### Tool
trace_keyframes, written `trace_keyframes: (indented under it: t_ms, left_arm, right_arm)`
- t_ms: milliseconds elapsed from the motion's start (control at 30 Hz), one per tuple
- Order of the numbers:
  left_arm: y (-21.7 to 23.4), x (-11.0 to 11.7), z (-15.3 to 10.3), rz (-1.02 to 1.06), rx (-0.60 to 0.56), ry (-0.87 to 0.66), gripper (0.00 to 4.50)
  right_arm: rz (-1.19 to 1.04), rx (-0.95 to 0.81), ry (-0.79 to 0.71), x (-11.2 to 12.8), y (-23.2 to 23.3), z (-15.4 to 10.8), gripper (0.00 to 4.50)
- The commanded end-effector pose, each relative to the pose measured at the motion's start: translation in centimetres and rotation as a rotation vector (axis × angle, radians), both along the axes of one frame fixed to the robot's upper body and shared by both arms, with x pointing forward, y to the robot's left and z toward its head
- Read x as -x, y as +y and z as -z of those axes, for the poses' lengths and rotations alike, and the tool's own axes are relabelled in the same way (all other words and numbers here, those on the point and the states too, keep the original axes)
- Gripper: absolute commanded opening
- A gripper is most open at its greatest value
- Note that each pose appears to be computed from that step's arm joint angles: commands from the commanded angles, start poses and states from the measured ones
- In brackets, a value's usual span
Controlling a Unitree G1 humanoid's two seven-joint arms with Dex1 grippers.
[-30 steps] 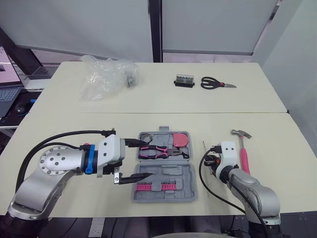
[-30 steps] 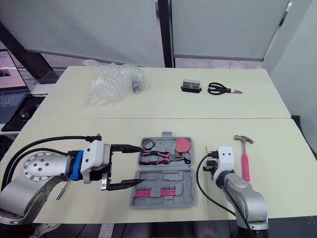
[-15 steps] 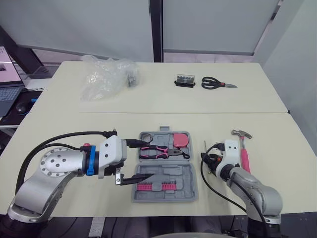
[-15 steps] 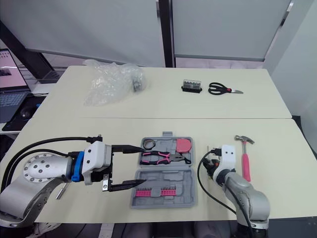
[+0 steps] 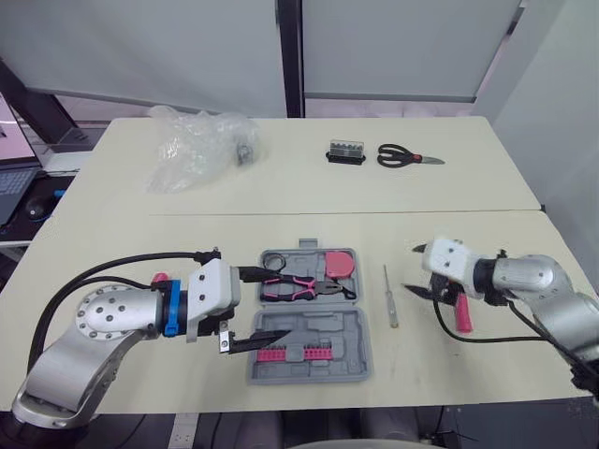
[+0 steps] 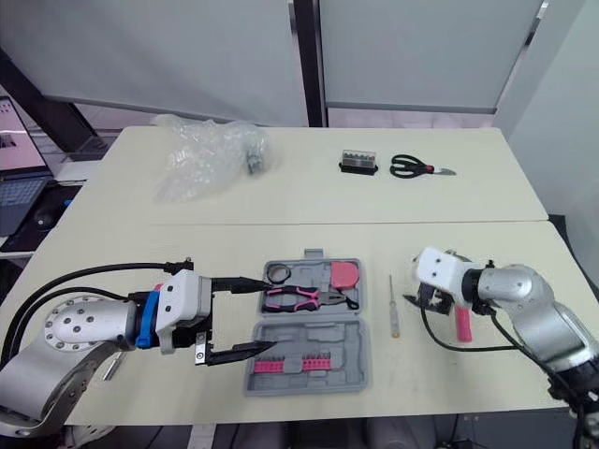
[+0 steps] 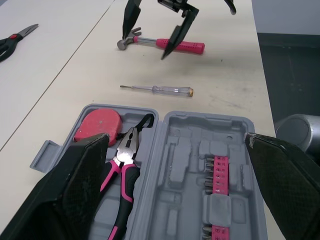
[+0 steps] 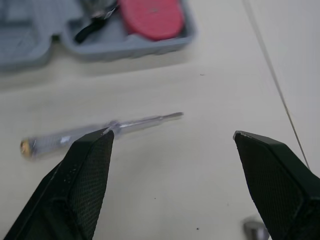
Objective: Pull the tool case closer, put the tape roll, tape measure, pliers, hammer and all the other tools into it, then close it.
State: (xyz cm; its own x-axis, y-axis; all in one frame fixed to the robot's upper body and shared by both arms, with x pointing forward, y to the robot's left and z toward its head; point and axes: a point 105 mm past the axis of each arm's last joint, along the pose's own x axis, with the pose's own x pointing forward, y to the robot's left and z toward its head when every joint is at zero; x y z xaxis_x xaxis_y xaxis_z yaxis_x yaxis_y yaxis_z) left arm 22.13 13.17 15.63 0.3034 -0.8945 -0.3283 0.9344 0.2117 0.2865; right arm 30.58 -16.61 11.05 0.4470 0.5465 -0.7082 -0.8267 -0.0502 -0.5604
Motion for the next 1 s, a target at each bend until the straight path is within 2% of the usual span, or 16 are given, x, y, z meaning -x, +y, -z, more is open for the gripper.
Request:
trace_keyframes:
  t_ms: [33, 233, 367, 867, 1000]
  left_arm:
    - [-0.3, 0.5, -0.5, 0.022, 0.001, -0.031, 4.5]
    - [-0.6, 0.3, -0.2, 0.014, 0.001, -0.038, 4.5]
    - [-0.8, 0.4, 0.0, 0.009, 0.002, -0.043, 4.5]
    - [-1.1, 0.9, 0.7, -0.022, 0.002, -0.049, 4.5]
    - [-1.0, 0.8, 0.9, -0.027, 0.0, -0.047, 4.5]
  right_arm:
    - [-0.347, 0.313, 0.0, 0.0, 0.8, -0.7, 4.07]
    - [-0.663, 0.579, 0.048, -0.2, 2.0, 0.1, 4.07]
    - [-0.809, 0.671, 0.065, -0.4, 3.3, 1.1, 4.07]
    - [-0.902, 0.769, 0.098, -2.1, 3.9, 4.2, 4.07]
    - [-0.894, 0.763, 0.087, -2.7, 4.2, 4.7, 3.22]
